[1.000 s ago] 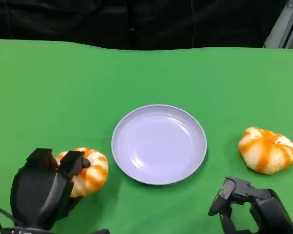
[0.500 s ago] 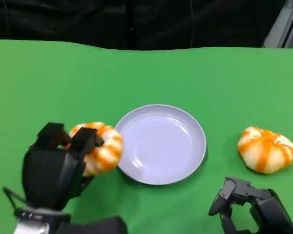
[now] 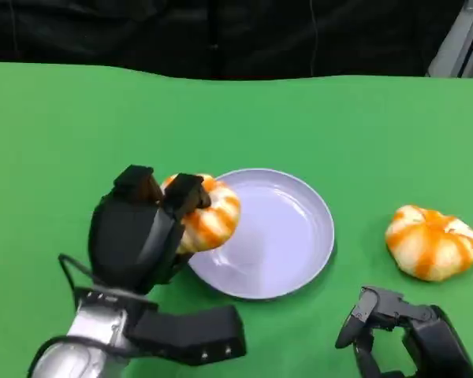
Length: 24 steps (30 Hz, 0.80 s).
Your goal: Grasp the bread from the table and place it into the plate.
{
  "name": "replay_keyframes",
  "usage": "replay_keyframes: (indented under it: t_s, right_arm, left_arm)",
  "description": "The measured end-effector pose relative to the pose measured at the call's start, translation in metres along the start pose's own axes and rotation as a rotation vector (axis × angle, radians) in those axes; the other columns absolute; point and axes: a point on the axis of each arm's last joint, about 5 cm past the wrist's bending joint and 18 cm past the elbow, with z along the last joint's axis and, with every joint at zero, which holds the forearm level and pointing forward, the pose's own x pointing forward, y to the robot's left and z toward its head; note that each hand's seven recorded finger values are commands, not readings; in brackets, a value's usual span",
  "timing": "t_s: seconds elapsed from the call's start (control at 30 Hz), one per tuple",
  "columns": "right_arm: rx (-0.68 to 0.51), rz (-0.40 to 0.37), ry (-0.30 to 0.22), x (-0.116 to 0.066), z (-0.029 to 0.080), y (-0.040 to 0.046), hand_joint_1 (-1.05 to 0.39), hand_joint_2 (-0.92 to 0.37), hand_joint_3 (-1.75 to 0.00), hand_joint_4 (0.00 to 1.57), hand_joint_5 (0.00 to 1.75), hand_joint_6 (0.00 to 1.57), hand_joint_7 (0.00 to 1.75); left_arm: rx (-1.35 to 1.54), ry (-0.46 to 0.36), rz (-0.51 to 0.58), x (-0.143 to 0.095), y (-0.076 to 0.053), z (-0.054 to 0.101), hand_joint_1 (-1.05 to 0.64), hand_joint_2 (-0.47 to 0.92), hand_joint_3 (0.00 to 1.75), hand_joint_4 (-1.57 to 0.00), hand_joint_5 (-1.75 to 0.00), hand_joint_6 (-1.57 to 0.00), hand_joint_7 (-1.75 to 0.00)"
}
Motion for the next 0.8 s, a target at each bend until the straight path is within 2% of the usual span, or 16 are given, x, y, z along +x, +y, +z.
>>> replay_keyframes:
  t_s: [0.33,0.43,0.5,0.57,0.6,0.63,0.67,0.7,0.73,0.8]
  right_arm:
    - [0.001,-0.002,-0.001,-0.001,0.001,0.0004,-0.55,-0.33,-1.47,0.91,1.75,0.80,1.52]
    - [0.001,-0.004,0.001,-0.001,0.001,0.0005,-0.54,-0.33,-1.48,0.90,1.75,0.81,1.51]
    - [0.002,-0.003,0.002,-0.002,0.001,0.0011,-0.54,-0.33,-1.48,0.90,1.75,0.80,1.51]
    - [0.002,-0.005,0.003,-0.002,0.001,0.0013,-0.56,-0.33,-1.47,0.89,1.75,0.80,1.52]
    - [0.001,-0.006,0.003,-0.002,0.001,0.0014,-0.56,-0.34,-1.47,0.89,1.75,0.80,1.52]
    - [-0.003,-0.005,0.003,-0.002,0.001,0.0015,-0.56,-0.34,-1.47,0.89,1.75,0.80,1.52]
    - [-0.006,-0.002,0.002,-0.002,0.001,0.0017,-0.56,-0.33,-1.46,0.89,1.75,0.80,1.52]
    - [-0.007,-0.002,0.002,-0.003,0.001,0.0018,-0.56,-0.33,-1.45,0.89,1.75,0.80,1.52]
    - [-0.007,-0.002,0.003,-0.003,0.001,0.0019,-0.56,-0.34,-1.45,0.90,1.75,0.80,1.52]
    - [-0.007,-0.004,0.004,-0.004,0.002,0.0019,-0.56,-0.34,-1.45,0.90,1.75,0.80,1.52]
  left_arm:
    - [-0.022,-0.021,-0.061,0.014,-0.015,0.010,-0.20,0.36,1.15,-0.92,-1.75,-0.78,-1.59]
    - [-0.024,-0.026,-0.083,0.016,-0.019,0.012,-0.23,0.46,0.99,-0.87,-1.75,-0.75,-1.56]
    - [-0.027,-0.025,-0.103,0.019,-0.022,0.014,-0.24,0.53,0.91,-0.84,-1.73,-0.79,-1.36]
    - [-0.040,-0.019,-0.123,0.023,-0.023,0.016,-0.27,0.64,0.68,-0.76,-1.57,-0.82,-0.92]
    - [-0.050,-0.015,-0.146,0.025,-0.023,0.017,-0.27,0.69,0.57,-0.74,-1.53,-0.85,-0.76]
    - [-0.056,-0.013,-0.169,0.027,-0.023,0.018,-0.29,0.73,0.46,-0.69,-1.39,-0.77,-0.58]
    - [-0.060,-0.010,-0.197,0.028,-0.022,0.018,-0.34,0.83,0.28,-0.52,-1.12,-0.56,-0.33]
    - [-0.072,-0.002,-0.233,0.028,-0.022,0.018,-0.36,0.88,0.20,-0.47,-1.02,-0.49,-0.23]
    - [-0.084,0.006,-0.275,0.029,-0.022,0.019,-0.47,0.90,0.18,-0.24,-0.84,-0.32,-0.11]
    - [-0.090,0.012,-0.358,0.030,-0.020,0.020,-0.59,0.92,0.20,-0.06,-0.63,-0.18,-0.03]
